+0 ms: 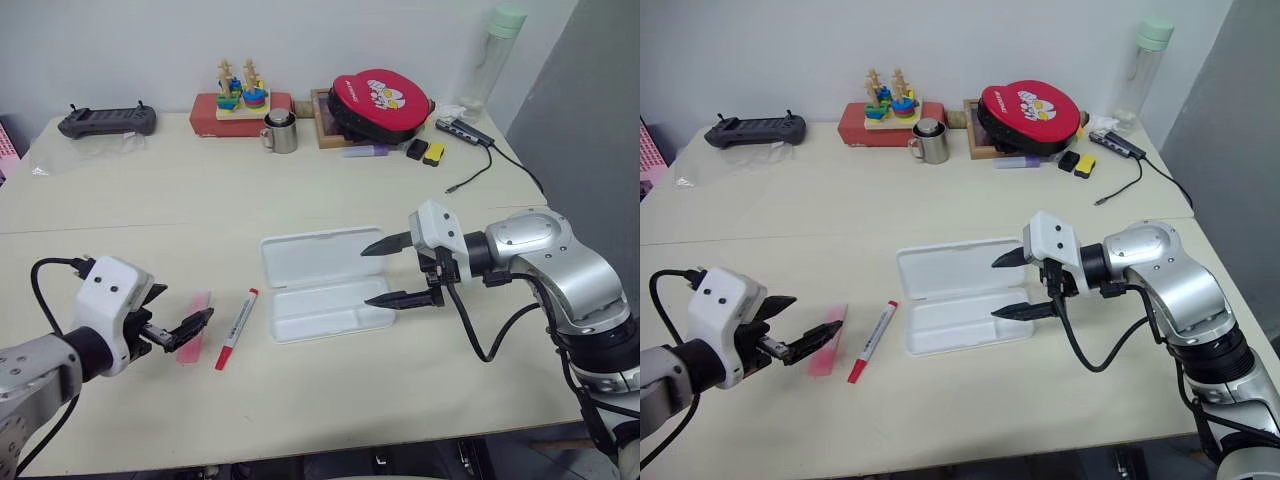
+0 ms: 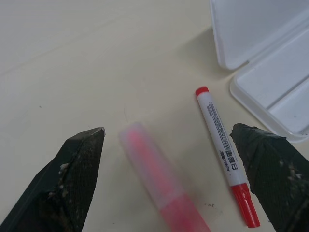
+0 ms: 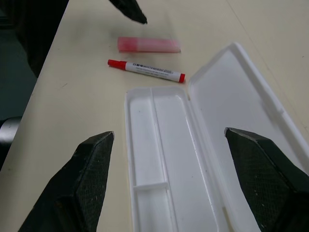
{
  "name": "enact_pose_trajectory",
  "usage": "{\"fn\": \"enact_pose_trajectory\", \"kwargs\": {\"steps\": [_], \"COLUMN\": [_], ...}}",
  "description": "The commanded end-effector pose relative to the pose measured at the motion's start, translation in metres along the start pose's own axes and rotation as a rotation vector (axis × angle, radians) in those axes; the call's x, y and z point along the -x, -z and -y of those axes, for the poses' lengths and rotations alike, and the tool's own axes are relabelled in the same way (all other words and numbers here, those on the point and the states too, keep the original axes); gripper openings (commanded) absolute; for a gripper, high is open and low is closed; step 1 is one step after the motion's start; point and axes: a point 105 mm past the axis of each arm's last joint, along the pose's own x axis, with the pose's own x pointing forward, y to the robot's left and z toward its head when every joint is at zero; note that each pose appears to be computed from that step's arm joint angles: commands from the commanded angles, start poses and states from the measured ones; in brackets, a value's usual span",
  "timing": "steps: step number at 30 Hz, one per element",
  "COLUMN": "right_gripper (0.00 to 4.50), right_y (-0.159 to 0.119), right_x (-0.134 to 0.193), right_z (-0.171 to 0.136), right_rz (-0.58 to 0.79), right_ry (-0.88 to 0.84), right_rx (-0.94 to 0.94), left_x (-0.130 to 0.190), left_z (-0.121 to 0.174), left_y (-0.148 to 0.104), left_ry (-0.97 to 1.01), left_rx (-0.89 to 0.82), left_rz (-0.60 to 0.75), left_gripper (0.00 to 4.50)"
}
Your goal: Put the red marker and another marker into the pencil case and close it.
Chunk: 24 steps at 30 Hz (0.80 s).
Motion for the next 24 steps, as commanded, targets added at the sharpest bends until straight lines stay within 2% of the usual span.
{"fn": "enact_pose_trajectory", "kwargs": {"steps": [1, 6, 15, 24], "right_gripper": [3.84, 3.84, 3.84, 3.84], "right_y": [-0.018, -0.021, -0.024, -0.025], "right_x": [0.003, 0.0, -0.001, -0.002], "right_z": [0.007, 0.006, 0.008, 0.007], "right_rz": [0.061, 0.079, 0.085, 0.089], "right_ry": [0.056, 0.05, 0.064, 0.067], "right_rx": [0.071, 0.057, 0.055, 0.046], "left_x": [-0.011, -0.025, -0.041, -0.051], "left_z": [0.008, 0.025, 0.026, 0.032], "left_y": [-0.003, 0.007, 0.02, 0.019], "left_ry": [0.004, 0.054, 0.049, 0.086], "left_rx": [0.002, 0.033, 0.048, 0.037], "left_rz": [0.007, -0.044, -0.087, -0.079], "left_gripper": [4.5, 4.5, 4.5, 4.5]}}
